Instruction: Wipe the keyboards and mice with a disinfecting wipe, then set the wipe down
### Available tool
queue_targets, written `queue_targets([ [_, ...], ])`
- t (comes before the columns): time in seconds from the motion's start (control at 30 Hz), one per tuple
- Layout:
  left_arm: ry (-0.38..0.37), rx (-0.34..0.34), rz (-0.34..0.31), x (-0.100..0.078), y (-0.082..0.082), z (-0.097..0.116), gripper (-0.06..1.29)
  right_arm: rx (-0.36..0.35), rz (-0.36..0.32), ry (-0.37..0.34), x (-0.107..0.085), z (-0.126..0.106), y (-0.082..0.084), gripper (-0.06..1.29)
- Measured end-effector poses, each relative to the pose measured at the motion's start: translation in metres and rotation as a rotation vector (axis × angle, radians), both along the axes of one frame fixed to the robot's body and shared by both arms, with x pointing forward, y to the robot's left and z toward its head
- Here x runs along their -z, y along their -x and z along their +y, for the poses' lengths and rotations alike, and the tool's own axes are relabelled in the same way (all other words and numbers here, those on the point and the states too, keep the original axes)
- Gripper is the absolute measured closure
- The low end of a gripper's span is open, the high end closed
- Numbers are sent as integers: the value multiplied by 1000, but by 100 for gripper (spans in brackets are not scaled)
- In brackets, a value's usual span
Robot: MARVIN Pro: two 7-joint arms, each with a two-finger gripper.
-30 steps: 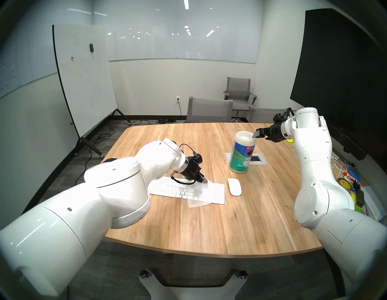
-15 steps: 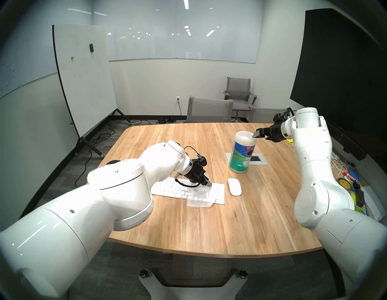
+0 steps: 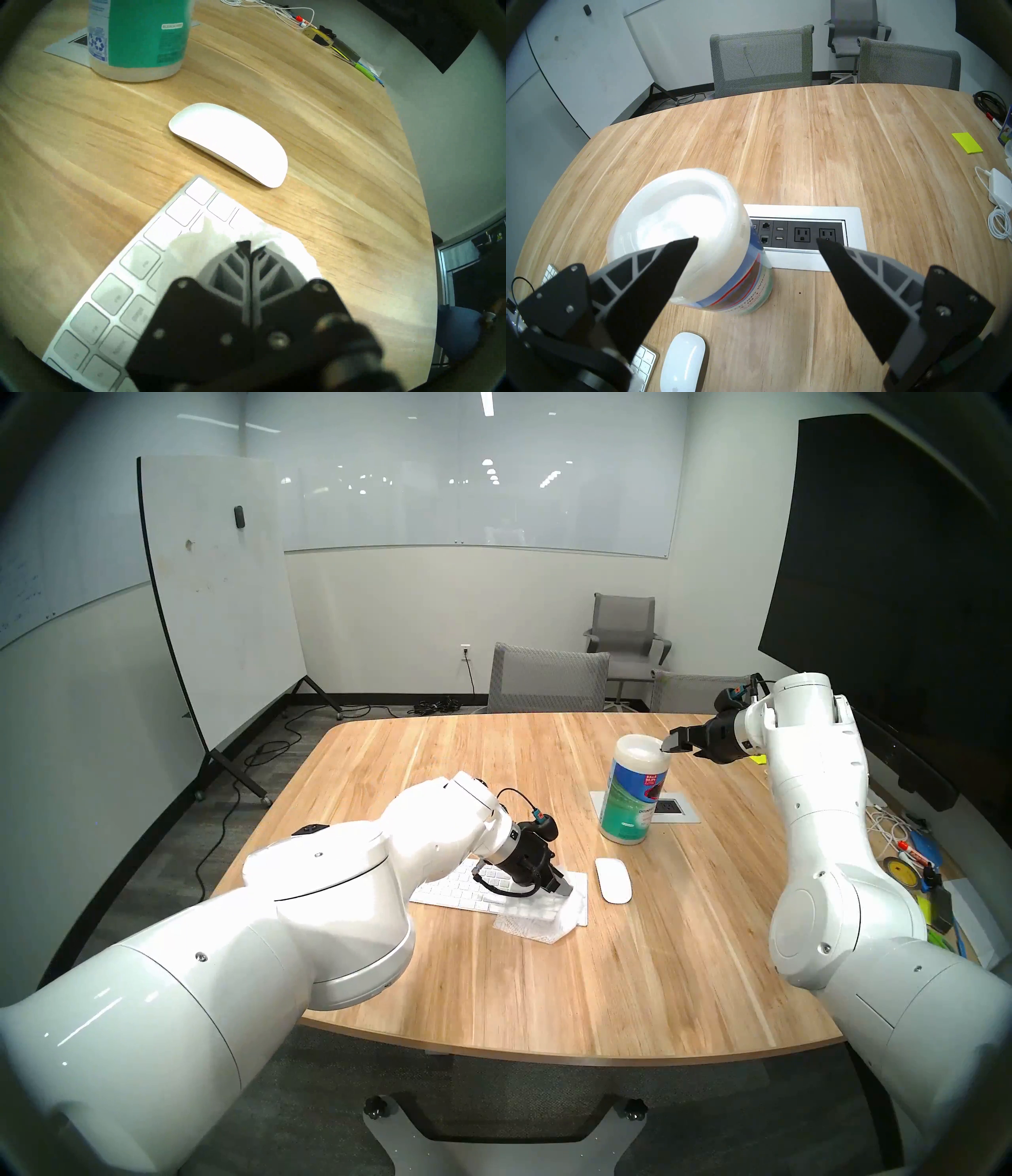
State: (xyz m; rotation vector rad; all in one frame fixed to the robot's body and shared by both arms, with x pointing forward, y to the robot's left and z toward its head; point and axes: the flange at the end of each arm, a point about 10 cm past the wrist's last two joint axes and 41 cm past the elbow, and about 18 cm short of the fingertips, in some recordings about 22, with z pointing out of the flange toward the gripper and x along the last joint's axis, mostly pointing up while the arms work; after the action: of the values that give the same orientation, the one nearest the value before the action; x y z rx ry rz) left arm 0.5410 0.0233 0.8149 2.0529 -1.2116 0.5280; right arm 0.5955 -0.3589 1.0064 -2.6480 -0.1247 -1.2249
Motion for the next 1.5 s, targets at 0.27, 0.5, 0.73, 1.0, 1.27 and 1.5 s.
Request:
queue_targets([
  [0.27,11,2,-12,-2,1,-9,125,0,0,0,0,0,0,0],
  [0.5,6,-16,-46,-7,-4,-15,125,0,0,0,0,0,0,0],
  [0.73,-2,-45,-99,-16,-13,-14,125,0,0,0,0,0,0,0],
  [1.0,-7,-72,-156,-30,-23,-16,125,0,1,0,0,0,0,0],
  [1.27,0,-86,-202,-40,-28,-28,125,0,1,0,0,0,0,0],
  [1.5,10,-89,-230,-46,-29,-38,125,0,2,-1,1,0,0,0],
])
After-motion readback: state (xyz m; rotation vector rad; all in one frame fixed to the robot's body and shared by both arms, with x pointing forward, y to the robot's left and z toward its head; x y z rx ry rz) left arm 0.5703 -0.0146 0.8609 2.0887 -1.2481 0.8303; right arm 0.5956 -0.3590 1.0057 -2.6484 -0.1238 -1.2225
